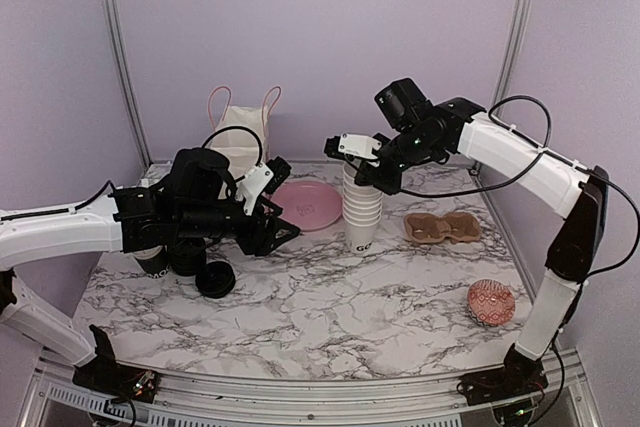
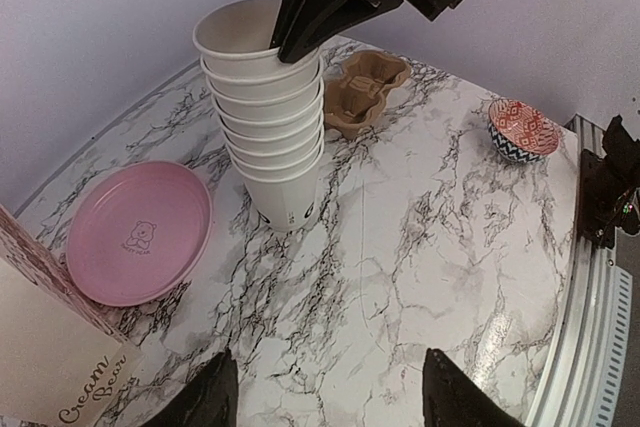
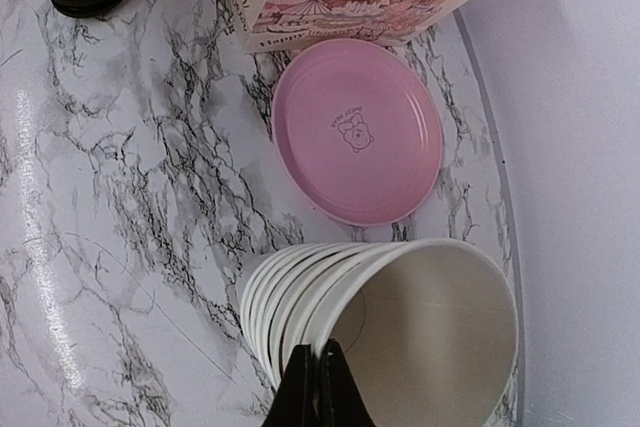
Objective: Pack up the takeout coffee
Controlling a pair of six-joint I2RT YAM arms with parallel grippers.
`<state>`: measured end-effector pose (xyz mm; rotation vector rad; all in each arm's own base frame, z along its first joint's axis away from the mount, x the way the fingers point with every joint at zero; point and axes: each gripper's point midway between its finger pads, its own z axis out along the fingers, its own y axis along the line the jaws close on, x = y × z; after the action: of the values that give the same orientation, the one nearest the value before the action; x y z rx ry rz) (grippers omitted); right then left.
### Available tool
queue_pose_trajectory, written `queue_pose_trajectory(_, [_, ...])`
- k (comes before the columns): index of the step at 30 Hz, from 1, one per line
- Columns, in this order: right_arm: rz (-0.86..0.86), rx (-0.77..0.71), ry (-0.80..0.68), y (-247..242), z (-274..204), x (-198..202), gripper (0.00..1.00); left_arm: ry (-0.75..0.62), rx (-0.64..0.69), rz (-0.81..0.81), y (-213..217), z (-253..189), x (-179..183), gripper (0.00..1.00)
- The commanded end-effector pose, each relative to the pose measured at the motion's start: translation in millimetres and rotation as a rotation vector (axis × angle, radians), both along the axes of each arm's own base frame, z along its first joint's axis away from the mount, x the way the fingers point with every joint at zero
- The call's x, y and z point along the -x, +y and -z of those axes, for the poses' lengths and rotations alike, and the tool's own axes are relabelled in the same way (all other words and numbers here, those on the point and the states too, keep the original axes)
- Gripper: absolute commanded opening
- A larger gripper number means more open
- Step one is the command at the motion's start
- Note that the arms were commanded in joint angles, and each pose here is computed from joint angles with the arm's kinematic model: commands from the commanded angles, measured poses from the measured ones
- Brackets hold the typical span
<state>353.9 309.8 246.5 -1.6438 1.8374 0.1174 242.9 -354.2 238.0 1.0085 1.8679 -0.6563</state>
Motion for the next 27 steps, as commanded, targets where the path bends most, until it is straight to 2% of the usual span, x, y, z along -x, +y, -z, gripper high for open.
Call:
queue_pose_trajectory(1, [0.046,-0.011,-0.048,-1.6,-13.8,-14.0,0.00,-0.016,0.022,0.014,-2.5,-6.7,2.3,0.63])
queue_pose_trajectory(12, [0.170,-0.055,-0.103,-25.9,-26.4,-50.2,0.00,-0.015,0.023,0.014,-2.0,-7.0,3.1,0.64])
queue_pose_trajectory(19, [0.130,-0.100,-0.074,-22.1,-39.3,-36.5,0.00,-0.015,0.021,0.013,-1.9,-6.7,2.9,0.64])
queue_pose_trajectory(27, [0.102,-0.129,-0.188,-33.2,-98.5,-13.5,0.00,-0.019,0.008,0.015,-2.1,-3.6,2.1,0.64])
